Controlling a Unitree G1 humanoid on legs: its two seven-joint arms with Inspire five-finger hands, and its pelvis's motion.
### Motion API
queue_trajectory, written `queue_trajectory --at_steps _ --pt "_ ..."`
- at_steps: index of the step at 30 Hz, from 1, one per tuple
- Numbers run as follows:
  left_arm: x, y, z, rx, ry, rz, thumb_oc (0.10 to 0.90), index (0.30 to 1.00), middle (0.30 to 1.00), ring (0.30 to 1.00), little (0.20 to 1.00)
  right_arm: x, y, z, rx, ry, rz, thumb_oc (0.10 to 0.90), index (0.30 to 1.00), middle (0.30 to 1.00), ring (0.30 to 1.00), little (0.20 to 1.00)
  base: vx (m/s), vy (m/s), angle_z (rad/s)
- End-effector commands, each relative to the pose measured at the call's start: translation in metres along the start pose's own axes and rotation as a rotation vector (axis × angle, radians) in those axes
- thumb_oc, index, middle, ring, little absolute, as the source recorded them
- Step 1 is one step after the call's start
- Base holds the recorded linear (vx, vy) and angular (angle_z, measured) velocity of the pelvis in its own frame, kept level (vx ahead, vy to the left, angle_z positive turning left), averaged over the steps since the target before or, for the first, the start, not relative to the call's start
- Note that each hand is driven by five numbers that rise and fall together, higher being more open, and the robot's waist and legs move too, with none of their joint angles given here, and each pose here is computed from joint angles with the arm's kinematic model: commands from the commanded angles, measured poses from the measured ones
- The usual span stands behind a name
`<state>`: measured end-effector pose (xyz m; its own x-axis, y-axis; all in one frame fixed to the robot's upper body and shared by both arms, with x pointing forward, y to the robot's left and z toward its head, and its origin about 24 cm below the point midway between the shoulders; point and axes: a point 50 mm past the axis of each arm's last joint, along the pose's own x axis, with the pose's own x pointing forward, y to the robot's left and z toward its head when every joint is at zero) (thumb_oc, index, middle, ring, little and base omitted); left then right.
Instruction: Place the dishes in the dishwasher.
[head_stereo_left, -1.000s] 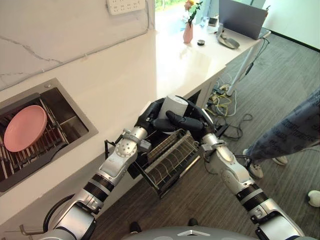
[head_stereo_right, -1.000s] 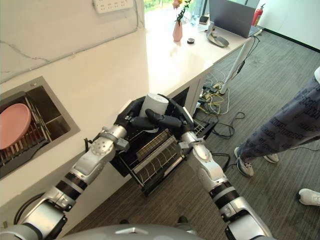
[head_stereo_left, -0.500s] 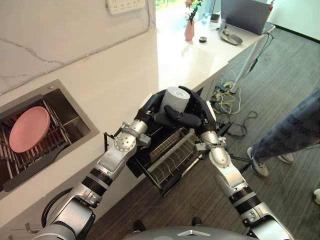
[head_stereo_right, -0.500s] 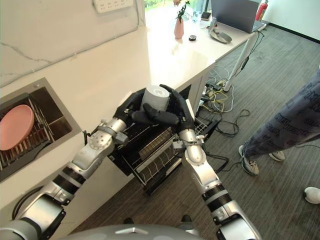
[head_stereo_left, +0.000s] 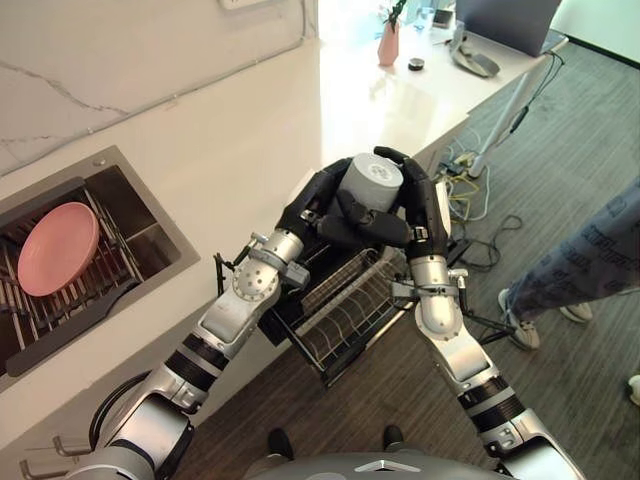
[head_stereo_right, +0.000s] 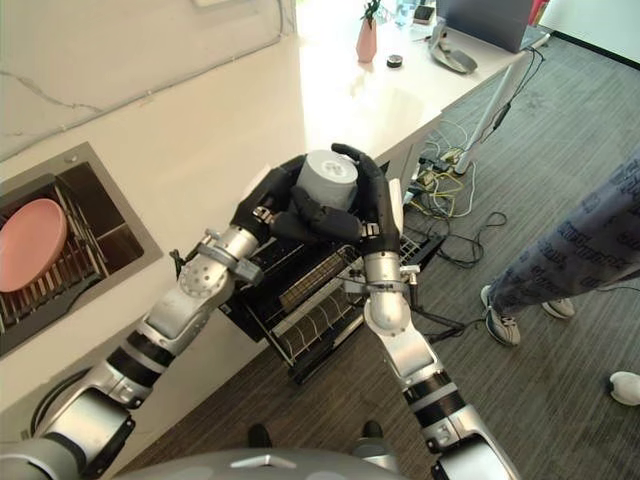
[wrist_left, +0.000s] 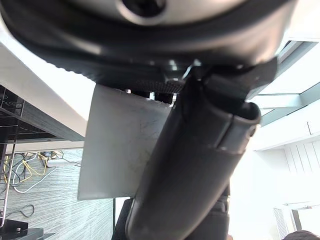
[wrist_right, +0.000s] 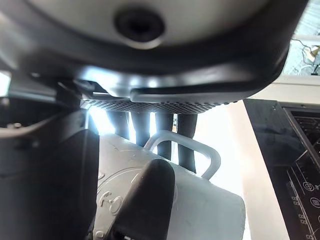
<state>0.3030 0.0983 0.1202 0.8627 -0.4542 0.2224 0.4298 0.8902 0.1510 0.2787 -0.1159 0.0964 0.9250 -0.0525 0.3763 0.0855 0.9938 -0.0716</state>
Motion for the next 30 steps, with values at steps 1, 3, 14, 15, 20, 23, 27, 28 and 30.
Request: queue_trajectory --at_steps 1,3,14,15,20,23,27,28,30 --pt "-0.015 -0.038 0.068 -0.198 -0.412 -0.223 0.800 0.900 0.900 0.900 0.900 0.029 -0.144 0.000 -0.235 0.030 -0.927 0.400 0.300 0.300 0.300 0.300 0.00 -0.007 0.15" --pt "-0.019 -0.033 0.057 -0.266 -0.349 -0.231 0.800 0.900 0.900 0.900 0.900 0.029 -0.148 0.000 -0.248 0.035 -0.927 0.400 0.300 0.300 0.300 0.300 0.00 -0.003 0.08" --pt "-0.069 0.028 0.014 -0.420 -0.188 0.011 0.800 0.900 0.900 0.900 0.900 0.016 -0.155 -0.013 -0.220 0.092 -0.819 0.400 0.300 0.300 0.300 0.300 0.00 -0.001 0.01" --pt "-0.075 0.033 0.010 -0.423 -0.170 0.036 0.800 0.900 0.900 0.900 0.900 0.015 -0.156 -0.012 -0.222 0.090 -0.810 0.400 0.300 0.300 0.300 0.300 0.00 -0.005 0.07" --pt "-0.094 0.045 -0.007 -0.427 -0.077 0.077 0.800 0.900 0.900 0.900 0.900 0.013 -0.168 -0.011 -0.235 0.090 -0.814 0.400 0.300 0.300 0.300 0.300 0.00 -0.010 0.08" --pt "-0.112 0.050 -0.026 -0.510 0.003 0.129 0.800 0.900 0.900 0.900 0.900 0.014 -0.179 -0.005 -0.253 0.067 -0.827 0.400 0.300 0.300 0.300 0.300 0.02 -0.039 0.05" --pt "-0.134 0.057 -0.043 -0.547 0.083 0.233 0.800 0.900 0.900 0.900 0.900 0.010 -0.192 -0.001 -0.281 0.054 -0.852 0.400 0.300 0.300 0.300 0.300 0.01 -0.047 0.04" --pt "-0.137 0.056 -0.047 -0.576 0.097 0.241 0.800 0.900 0.900 0.900 0.900 0.010 -0.191 -0.001 -0.282 0.053 -0.845 0.400 0.300 0.300 0.300 0.300 0.01 -0.034 -0.02" --pt "-0.139 0.053 -0.053 -0.635 0.107 0.256 0.800 0.900 0.900 0.900 0.900 0.008 -0.189 -0.003 -0.280 0.063 -0.817 0.400 0.300 0.300 0.300 0.300 0.01 -0.034 -0.03"
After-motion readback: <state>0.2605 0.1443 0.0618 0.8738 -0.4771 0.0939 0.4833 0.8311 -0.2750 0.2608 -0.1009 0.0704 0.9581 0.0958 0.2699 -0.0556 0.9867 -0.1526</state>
